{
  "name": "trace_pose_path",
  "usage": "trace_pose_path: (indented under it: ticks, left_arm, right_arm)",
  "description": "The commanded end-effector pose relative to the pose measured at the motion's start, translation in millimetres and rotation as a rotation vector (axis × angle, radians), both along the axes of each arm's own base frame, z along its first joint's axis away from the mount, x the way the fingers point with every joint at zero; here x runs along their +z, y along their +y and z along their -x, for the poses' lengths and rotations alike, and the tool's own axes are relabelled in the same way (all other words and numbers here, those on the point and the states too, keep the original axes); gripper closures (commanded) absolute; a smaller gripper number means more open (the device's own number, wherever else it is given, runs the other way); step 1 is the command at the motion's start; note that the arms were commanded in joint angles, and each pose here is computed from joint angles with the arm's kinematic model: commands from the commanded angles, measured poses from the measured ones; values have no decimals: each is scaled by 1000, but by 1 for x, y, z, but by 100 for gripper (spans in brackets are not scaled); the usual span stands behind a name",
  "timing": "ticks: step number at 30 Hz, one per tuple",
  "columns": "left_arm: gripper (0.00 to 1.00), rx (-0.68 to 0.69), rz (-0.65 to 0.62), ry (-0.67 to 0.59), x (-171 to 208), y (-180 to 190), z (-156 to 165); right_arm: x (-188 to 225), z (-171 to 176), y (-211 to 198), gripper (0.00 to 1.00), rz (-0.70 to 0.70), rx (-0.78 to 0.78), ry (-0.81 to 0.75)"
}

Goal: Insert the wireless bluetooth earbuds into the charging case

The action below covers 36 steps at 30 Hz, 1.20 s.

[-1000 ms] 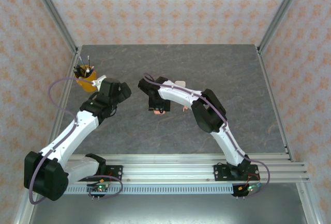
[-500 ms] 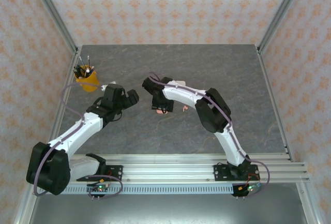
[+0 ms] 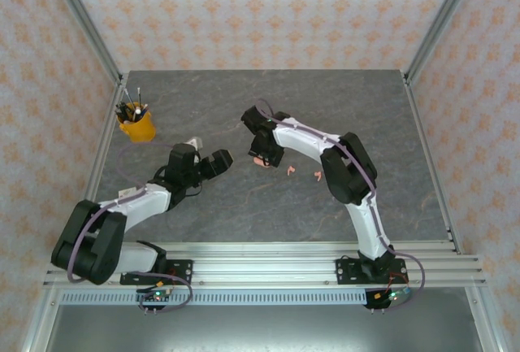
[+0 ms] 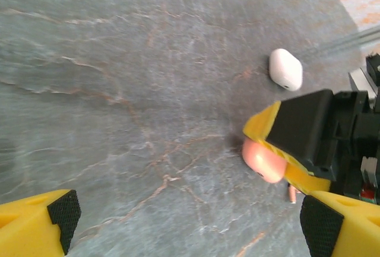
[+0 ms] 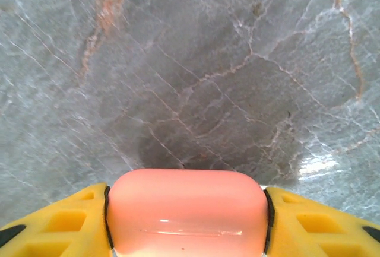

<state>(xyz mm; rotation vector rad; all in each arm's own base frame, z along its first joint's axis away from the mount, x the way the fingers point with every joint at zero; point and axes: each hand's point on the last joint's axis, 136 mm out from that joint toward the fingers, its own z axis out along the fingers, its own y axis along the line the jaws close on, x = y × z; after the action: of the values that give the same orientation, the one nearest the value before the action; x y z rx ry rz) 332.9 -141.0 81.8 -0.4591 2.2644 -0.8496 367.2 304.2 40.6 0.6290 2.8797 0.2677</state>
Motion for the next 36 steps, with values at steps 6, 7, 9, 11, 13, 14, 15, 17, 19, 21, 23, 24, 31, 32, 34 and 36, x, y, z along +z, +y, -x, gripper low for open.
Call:
trace_pose_path:
  ticks: [6, 7, 9, 11, 13, 14, 15, 17, 19, 21, 23, 24, 31, 32, 34, 36]
  left_arm:
    - [4, -61, 140, -137, 20, -23, -19]
    - [5, -66, 149, -146, 21, -25, -20]
    - [5, -70, 159, -150, 19, -29, -23]
    - [6, -69, 158, -145, 15, -31, -26]
    - [7, -59, 158, -143, 12, -31, -28]
    - [7, -51, 156, -144, 12, -30, -28]
    - [7, -43, 151, -144, 12, -28, -28]
    - [6, -13, 137, -148, 16, -23, -30]
    - [5, 43, 107, -149, 20, -12, -33]
    - [2, 99, 69, -149, 26, -1, -34]
    - [0, 152, 27, -140, 34, 11, -37]
    - [0, 174, 16, -138, 37, 16, -38]
    - [0, 243, -9, -106, 55, 35, -44]
    - [0, 245, -9, -107, 58, 36, -44]
    - [0, 246, -9, -114, 64, 37, -44]
    - [0, 249, -9, -122, 69, 39, -43]
  right_arm:
    - [30, -20, 3, 49, -186, -157, -35]
    - [31, -22, 3, 49, -208, -174, -36]
    - [32, -25, 4, 50, -233, -196, -36]
    - [32, -27, 4, 50, -237, -203, -35]
    - [31, -27, 3, 49, -223, -190, -34]
    - [31, -27, 3, 47, -215, -178, -34]
    - [32, -27, 3, 45, -204, -165, -36]
    - [34, -28, 1, 38, -169, -140, -43]
    - [35, -29, 0, 31, -132, -119, -42]
    - [36, -31, 2, 26, -103, -98, -40]
    - [35, -31, 4, 22, -66, -81, -27]
    - [33, -31, 6, 21, -48, -67, -21]
    - [19, -30, 16, 18, 79, 20, 19]
    - [16, -31, 18, 18, 89, 28, 21]
    - [11, -31, 21, 18, 101, 41, 26]
    - [6, -31, 25, 18, 102, 56, 32]
